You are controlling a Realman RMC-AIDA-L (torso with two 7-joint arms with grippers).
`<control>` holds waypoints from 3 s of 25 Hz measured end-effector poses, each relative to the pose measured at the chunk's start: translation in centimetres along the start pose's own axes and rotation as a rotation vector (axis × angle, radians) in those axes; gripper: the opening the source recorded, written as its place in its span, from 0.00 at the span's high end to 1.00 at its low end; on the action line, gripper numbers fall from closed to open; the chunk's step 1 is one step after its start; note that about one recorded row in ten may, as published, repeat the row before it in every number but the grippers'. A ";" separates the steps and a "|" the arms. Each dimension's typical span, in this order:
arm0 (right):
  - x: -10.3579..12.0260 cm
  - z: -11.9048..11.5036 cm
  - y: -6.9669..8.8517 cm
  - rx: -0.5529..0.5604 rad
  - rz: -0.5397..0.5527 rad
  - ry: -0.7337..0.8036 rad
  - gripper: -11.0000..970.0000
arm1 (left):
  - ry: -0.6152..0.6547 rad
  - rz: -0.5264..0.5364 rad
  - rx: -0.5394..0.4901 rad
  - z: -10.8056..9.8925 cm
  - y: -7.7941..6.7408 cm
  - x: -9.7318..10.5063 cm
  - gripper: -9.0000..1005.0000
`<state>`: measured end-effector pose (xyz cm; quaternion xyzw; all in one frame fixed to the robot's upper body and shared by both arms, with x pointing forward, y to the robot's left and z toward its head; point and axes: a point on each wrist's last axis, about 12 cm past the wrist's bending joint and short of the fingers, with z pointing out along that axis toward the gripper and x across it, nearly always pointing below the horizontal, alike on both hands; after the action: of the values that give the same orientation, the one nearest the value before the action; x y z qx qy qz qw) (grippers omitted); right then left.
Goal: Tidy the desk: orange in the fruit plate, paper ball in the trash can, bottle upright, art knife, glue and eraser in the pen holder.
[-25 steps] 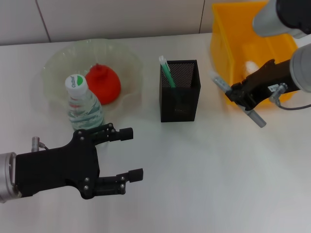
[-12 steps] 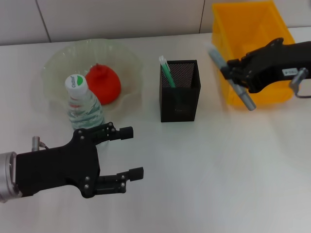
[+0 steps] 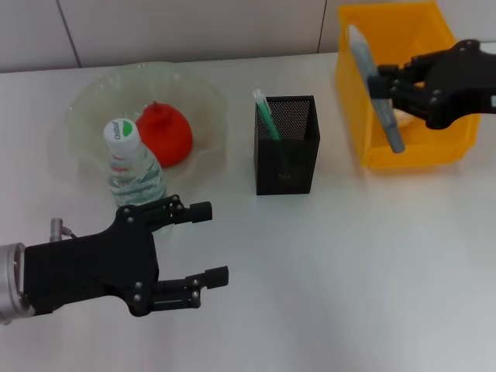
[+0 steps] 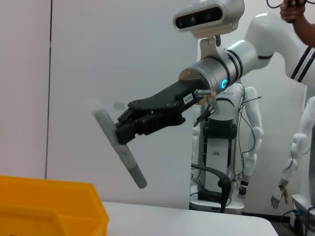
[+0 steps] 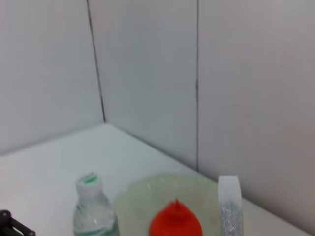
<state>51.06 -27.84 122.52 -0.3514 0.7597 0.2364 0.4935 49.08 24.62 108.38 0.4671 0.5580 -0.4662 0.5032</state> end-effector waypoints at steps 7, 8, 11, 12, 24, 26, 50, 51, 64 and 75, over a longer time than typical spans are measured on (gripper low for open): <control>1.8 -0.5 -2.1 -0.068 0.035 -0.128 0.87 | -0.005 0.002 0.004 0.0 0.0 -0.1 0.20; 2.1 -0.1 -2.8 -0.093 0.070 -0.141 0.87 | -0.005 0.003 0.004 0.0 0.0 -0.1 0.20; 2.3 0.4 -3.3 -0.117 0.084 -0.150 0.87 | -0.006 0.004 0.006 0.0 0.0 -0.1 0.20; 2.4 0.7 -3.5 -0.129 0.085 -0.155 0.87 | -0.006 0.004 0.006 0.0 0.0 -0.1 0.20; 2.0 4.8 -5.0 -0.168 0.023 -0.122 0.87 | -0.014 0.003 -0.001 -0.1 -0.1 -0.1 0.20; 2.2 5.6 -5.2 -0.174 0.019 -0.125 0.87 | -0.015 0.001 0.000 0.0 -0.1 -0.1 0.20; 4.0 11.5 -5.5 -0.127 -0.011 -0.206 0.87 | -0.017 0.002 -0.004 0.1 0.0 -0.1 0.20; 4.1 11.7 -5.5 -0.124 -0.011 -0.206 0.87 | -0.016 0.003 -0.004 0.1 0.0 -0.1 0.20; 5.2 13.6 -5.3 -0.097 0.009 -0.170 0.87 | -0.021 0.011 -0.010 0.1 0.1 -0.2 0.20; 5.6 14.3 -5.0 -0.106 0.014 -0.141 0.82 | -0.019 0.009 -0.014 -0.1 0.0 0.0 0.20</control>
<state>61.72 -22.59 111.56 -0.3539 0.7119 0.3040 0.5249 49.10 24.72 108.43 0.4615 0.5542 -0.4644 0.5140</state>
